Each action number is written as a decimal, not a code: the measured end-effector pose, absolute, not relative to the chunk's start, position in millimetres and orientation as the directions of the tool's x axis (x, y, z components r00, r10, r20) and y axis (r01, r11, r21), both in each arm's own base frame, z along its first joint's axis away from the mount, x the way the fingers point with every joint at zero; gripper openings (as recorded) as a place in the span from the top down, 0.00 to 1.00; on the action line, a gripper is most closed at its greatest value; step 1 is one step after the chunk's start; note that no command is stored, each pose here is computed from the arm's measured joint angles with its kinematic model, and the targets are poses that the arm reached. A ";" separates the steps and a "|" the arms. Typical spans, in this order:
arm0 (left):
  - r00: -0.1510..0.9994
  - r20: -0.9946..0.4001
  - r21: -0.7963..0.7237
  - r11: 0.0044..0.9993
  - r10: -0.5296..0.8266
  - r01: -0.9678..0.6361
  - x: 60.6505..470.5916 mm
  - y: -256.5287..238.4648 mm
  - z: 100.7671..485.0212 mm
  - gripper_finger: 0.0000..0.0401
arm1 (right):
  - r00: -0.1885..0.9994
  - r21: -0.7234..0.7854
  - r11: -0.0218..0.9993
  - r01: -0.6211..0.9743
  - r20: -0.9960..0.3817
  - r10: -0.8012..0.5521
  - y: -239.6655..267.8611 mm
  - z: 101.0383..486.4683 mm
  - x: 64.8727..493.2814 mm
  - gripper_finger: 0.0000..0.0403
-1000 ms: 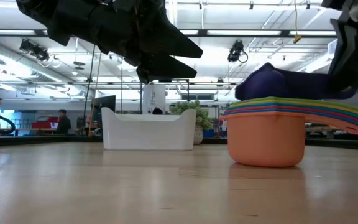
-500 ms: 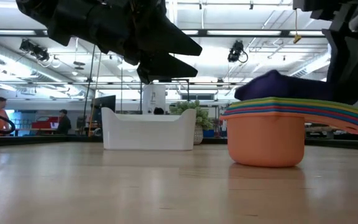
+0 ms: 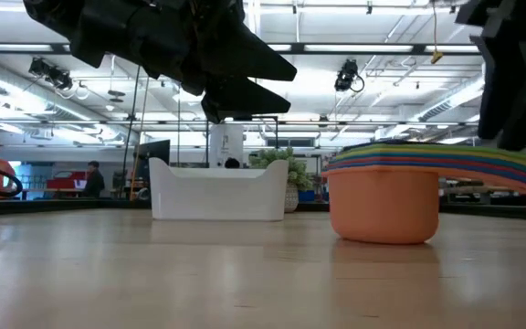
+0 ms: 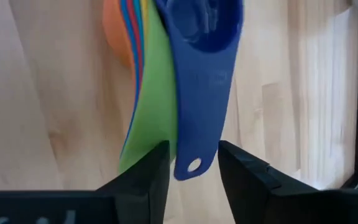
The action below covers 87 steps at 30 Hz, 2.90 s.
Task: Nest measuring cups in basket
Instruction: Stack the small blue measuring cup on the top of the green measuring cup
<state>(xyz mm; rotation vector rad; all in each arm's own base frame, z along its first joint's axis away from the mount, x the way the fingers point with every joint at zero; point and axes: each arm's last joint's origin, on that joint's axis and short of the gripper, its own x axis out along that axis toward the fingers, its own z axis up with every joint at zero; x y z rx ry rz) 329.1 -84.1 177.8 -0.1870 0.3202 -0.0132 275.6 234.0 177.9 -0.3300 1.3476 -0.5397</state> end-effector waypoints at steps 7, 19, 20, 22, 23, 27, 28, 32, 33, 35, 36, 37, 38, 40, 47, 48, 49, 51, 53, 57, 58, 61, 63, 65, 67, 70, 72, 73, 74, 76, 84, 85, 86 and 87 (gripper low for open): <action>0.949 -0.311 -0.185 0.983 -0.045 -0.014 328.9 -84.9 177.9 0.27 | 0.190 -0.548 0.816 0.182 -0.795 -0.576 239.6 204.8 280.3 0.62; 0.948 -0.312 -0.162 0.987 -0.060 0.009 327.6 -90.0 177.8 0.27 | 0.339 -0.478 0.839 0.259 -0.769 -0.542 227.5 250.4 250.7 0.57; 0.948 -0.312 -0.161 0.987 -0.060 0.009 327.6 -89.8 177.8 0.27 | 0.355 -0.451 0.852 0.267 -0.775 -0.522 224.5 253.7 247.6 0.57; 0.948 -0.313 -0.156 0.988 -0.059 0.010 327.6 -89.8 177.7 0.27 | 0.386 -0.403 0.872 0.277 -0.785 -0.485 217.8 258.7 240.5 0.57; 0.948 -0.313 -0.150 0.989 -0.059 0.012 327.6 -89.8 177.7 0.27 | 0.400 -0.375 0.883 0.283 -0.790 -0.465 214.5 259.6 237.1 0.57; 0.948 -0.313 -0.144 0.989 -0.061 0.016 327.5 -90.1 177.7 0.27 | 0.441 -0.275 0.909 0.312 -0.806 -0.395 195.6 257.0 227.5 0.56; 0.948 -0.313 -0.142 0.990 -0.060 0.016 327.6 -90.0 177.8 0.27 | 0.445 -0.256 0.913 0.318 -0.810 -0.382 190.3 255.2 225.9 0.56; 0.948 -0.313 -0.134 0.991 -0.059 0.018 327.6 -89.9 177.7 0.27 | 0.432 -0.204 0.926 0.318 -0.838 -0.333 171.7 254.2 221.1 0.55; 0.948 -0.313 -0.133 0.991 -0.059 0.018 327.5 -89.9 177.7 0.27 | 0.429 -0.199 0.928 0.314 -0.842 -0.326 168.6 254.6 220.5 0.54; 0.948 -0.313 -0.132 0.991 -0.059 0.018 327.6 -89.8 177.7 0.27 | 0.422 -0.200 0.931 0.306 -0.848 -0.322 162.8 255.5 220.5 0.51; 0.948 -0.313 -0.129 0.991 -0.059 0.019 327.6 -89.8 177.7 0.27 | 0.419 -0.195 0.933 0.304 -0.852 -0.314 160.6 255.9 221.4 0.49; 0.948 -0.313 -0.123 0.992 -0.059 0.021 327.6 -89.8 177.7 0.27 | 0.417 -0.183 0.936 0.301 -0.857 -0.302 158.7 256.6 222.8 0.46; 0.948 -0.313 -0.120 0.993 -0.059 0.022 327.6 -89.8 177.7 0.27 | 0.415 -0.170 0.938 0.302 -0.862 -0.290 156.7 257.1 224.6 0.44; 0.948 -0.313 -0.120 0.993 -0.059 0.022 327.6 -89.8 177.7 0.27 | 0.396 -0.148 0.942 0.302 -0.879 -0.265 152.5 256.8 228.1 0.38; 0.948 -0.314 -0.117 0.993 -0.059 0.023 327.6 -89.8 177.6 0.27 | 0.366 -0.074 0.952 0.297 -0.912 -0.185 143.6 245.9 241.8 0.19; 0.947 -0.317 -0.117 0.993 -0.058 0.022 327.4 -89.8 177.3 0.27 | 0.376 -0.040 0.958 0.286 -0.914 -0.150 144.5 243.9 245.1 0.16; 0.945 -0.323 -0.117 0.993 -0.058 0.021 327.3 -89.7 176.7 0.27 | 0.390 -0.004 0.962 0.273 -0.914 -0.115 145.7 241.8 248.1 0.14; 0.942 -0.330 -0.117 0.993 -0.057 0.020 327.0 -89.7 176.1 0.27 | 0.395 0.039 0.965 0.261 -0.916 -0.069 145.7 236.0 250.6 0.10; 0.938 -0.342 -0.122 0.992 -0.056 0.015 326.6 -89.5 174.9 0.27 | 0.401 0.071 0.960 0.270 -0.915 -0.045 145.0 232.1 252.4 0.07; 0.937 -0.346 -0.123 0.992 -0.056 0.014 326.5 -89.5 174.5 0.27 | 0.388 0.080 0.949 0.304 -0.920 -0.047 145.7 227.1 253.8 0.03; 0.937 -0.346 -0.123 0.992 -0.056 0.013 326.5 -89.5 174.5 0.27 | 0.384 0.073 0.949 0.305 -0.922 -0.053 146.4 224.9 254.4 0.02; 0.938 -0.342 -0.126 0.992 -0.056 0.013 326.6 -89.5 174.8 0.27 | 0.353 0.038 0.952 0.305 -0.932 -0.076 150.0 211.9 259.8 0.02; 0.938 -0.342 -0.126 0.992 -0.056 0.013 326.6 -89.5 174.8 0.27 | 0.317 0.022 0.953 0.302 -0.945 -0.079 150.4 202.5 263.3 0.02; 0.938 -0.342 -0.126 0.992 -0.056 0.013 326.6 -89.5 174.8 0.27 | 0.292 0.018 0.953 0.302 -0.953 -0.075 150.6 195.1 266.7 0.02; 0.938 -0.342 -0.127 0.992 -0.056 0.013 326.6 -89.5 174.8 0.27 | 0.275 0.031 0.955 0.293 -0.960 -0.054 152.5 188.8 269.9 0.02; 0.937 -0.345 -0.127 0.992 -0.056 0.012 326.5 -89.5 174.6 0.27 | 0.274 0.055 0.958 0.282 -0.961 -0.026 155.8 183.0 273.8 0.02; 0.937 -0.346 -0.128 0.992 -0.056 0.012 326.5 -89.5 174.5 0.27 | 0.275 0.056 0.960 0.276 -0.961 -0.023 156.7 181.2 275.1 0.03; 0.937 -0.345 -0.128 0.992 -0.056 0.012 326.5 -89.5 174.6 0.27 | 0.267 0.050 0.961 0.273 -0.963 -0.026 156.3 180.7 274.4 0.03; 0.937 -0.344 -0.128 0.992 -0.056 0.012 326.5 -89.5 174.7 0.27 | 0.267 0.049 0.961 0.272 -0.963 -0.027 155.6 181.0 274.5 0.03; 0.937 -0.344 -0.129 0.992 -0.056 0.012 326.6 -89.5 174.7 0.27 | 0.273 0.053 0.961 0.271 -0.962 -0.024 154.6 183.3 274.4 0.03; 0.930 -0.352 -0.149 0.987 -0.106 0.056 326.2 -90.9 174.1 0.27 | 0.301 0.062 0.953 0.296 -0.953 -0.031 148.8 197.1 270.1 0.03; 0.927 -0.353 -0.156 0.985 -0.127 0.075 326.1 -91.6 174.1 0.27 | 0.304 0.063 0.953 0.296 -0.952 -0.031 148.3 198.9 269.3 0.03; 0.924 -0.353 -0.158 0.983 -0.144 0.093 326.1 -93.2 173.2 0.27 | 0.311 0.065 0.953 0.295 -0.950 -0.031 147.9 200.8 268.8 0.03; 0.923 -0.355 -0.157 0.982 -0.151 0.101 325.8 -95.2 172.5 0.27 | 0.315 0.065 0.954 0.293 -0.948 -0.033 147.3 202.6 268.0 0.03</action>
